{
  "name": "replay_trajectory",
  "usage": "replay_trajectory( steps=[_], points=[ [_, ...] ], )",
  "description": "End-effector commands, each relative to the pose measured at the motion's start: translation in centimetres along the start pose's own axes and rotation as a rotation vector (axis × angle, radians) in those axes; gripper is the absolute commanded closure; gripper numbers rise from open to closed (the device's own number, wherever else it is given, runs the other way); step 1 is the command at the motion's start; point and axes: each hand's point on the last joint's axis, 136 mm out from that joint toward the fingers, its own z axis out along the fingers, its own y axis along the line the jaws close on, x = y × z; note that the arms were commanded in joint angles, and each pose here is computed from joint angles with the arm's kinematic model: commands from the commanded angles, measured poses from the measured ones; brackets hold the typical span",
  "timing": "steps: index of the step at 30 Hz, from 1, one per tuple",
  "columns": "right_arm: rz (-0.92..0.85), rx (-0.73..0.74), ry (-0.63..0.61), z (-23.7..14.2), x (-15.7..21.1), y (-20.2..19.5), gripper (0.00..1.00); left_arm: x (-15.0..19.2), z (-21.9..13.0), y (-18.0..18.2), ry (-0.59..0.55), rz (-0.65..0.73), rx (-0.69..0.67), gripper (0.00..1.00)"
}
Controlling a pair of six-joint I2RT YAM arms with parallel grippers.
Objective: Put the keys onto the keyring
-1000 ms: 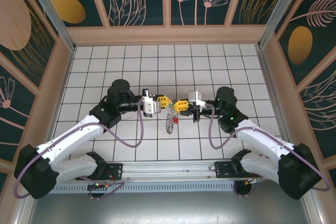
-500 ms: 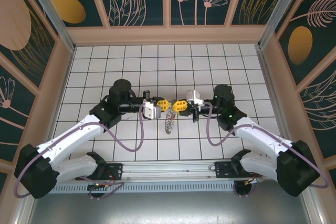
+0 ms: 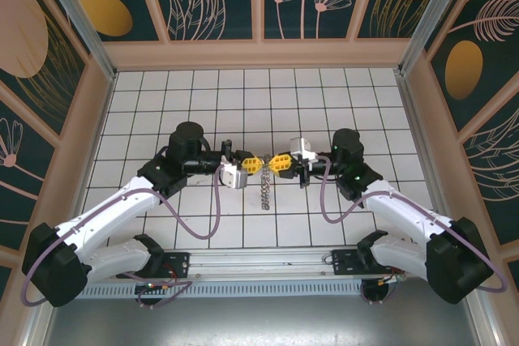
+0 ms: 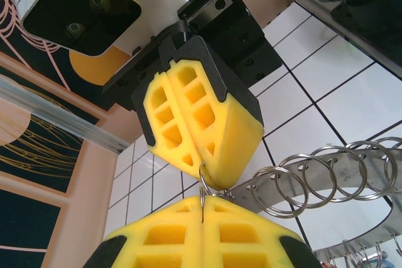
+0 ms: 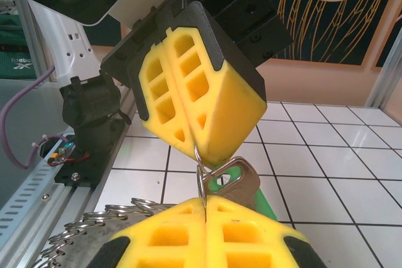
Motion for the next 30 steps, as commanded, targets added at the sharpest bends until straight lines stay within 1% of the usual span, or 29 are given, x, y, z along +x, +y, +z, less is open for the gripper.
replay_trajectory(
  steps=[1,6,7,10,16,20,27,30],
  points=[
    [-0.078,-0.022,-0.061,-0.2,-2.7,0.2,1.00,-0.6,0.0,-0.1,-0.027,0.023,0.034,1.00],
    [-0.071,-0.023,-0.067,-0.3,-2.8,0.2,1.00,-0.8,0.1,-0.7,-0.036,0.032,0.059,1.00],
    [-0.071,0.004,-0.066,-0.8,-2.8,-0.6,1.00,-0.7,0.2,-0.8,-0.035,0.033,0.064,1.00],
    [-0.072,0.013,-0.078,-1.0,-3.1,-0.7,1.00,-0.6,0.2,-1.2,-0.032,0.036,0.075,1.00],
    [-0.061,0.029,-0.083,-1.2,-3.1,-0.9,1.00,-1.5,-0.1,-0.8,-0.060,0.038,0.041,1.00],
    [-0.057,0.042,-0.094,-1.4,-3.4,-1.1,1.00,-1.4,-0.2,-0.9,-0.057,0.034,0.039,1.00],
    [-0.032,0.039,-0.114,-1.2,-3.6,-1.1,1.00,-1.9,0.1,-1.0,-0.095,0.024,0.035,1.00],
    [-0.025,0.051,-0.117,-1.3,-3.5,-1.2,1.00,-1.8,0.4,-1.1,-0.092,0.024,0.039,1.00]
  ],
)
